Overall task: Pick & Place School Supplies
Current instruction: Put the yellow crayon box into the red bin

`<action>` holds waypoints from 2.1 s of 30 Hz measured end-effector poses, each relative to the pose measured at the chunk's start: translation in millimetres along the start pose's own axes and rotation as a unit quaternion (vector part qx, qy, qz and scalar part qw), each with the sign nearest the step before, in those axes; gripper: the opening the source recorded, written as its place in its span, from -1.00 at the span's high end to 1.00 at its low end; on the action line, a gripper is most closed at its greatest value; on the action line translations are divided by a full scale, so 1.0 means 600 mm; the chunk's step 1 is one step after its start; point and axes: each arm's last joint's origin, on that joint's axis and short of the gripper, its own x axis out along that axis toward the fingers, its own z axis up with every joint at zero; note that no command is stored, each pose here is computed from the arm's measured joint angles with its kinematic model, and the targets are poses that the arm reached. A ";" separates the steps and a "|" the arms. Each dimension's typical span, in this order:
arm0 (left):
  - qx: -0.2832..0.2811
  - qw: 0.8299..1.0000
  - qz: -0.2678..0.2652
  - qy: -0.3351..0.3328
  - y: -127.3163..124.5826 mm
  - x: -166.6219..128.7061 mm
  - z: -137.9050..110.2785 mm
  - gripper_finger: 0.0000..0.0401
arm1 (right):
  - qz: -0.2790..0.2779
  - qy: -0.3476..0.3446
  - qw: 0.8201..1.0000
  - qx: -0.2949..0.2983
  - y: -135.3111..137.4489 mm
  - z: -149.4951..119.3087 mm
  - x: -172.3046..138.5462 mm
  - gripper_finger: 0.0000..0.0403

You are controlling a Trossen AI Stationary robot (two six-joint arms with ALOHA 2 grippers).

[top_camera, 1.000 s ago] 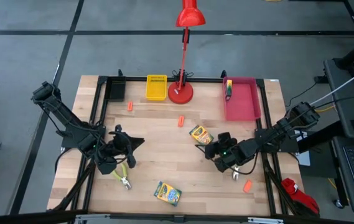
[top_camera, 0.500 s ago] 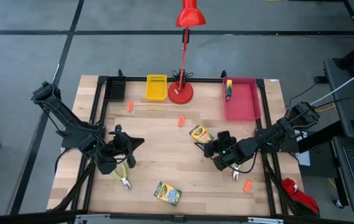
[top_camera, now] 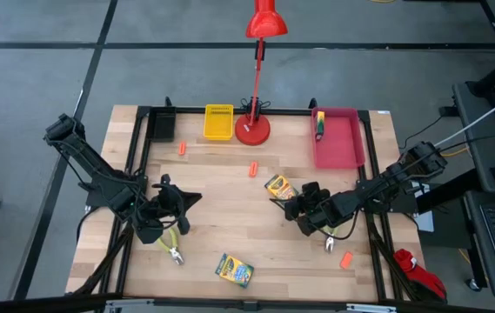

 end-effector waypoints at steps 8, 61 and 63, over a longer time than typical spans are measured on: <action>0.001 1.000 0.000 0.000 0.000 0.000 0.000 0.89 | 0.008 0.015 1.000 -0.011 0.000 -0.010 -0.007 1.00; 0.048 0.982 -0.169 0.062 -0.005 0.068 0.053 0.46 | 0.113 -0.049 0.992 -0.035 0.041 -0.070 -0.241 0.96; 0.046 0.982 -0.172 0.066 -0.003 0.071 0.054 0.41 | 0.119 -0.048 0.988 -0.087 0.053 -0.050 -0.253 0.90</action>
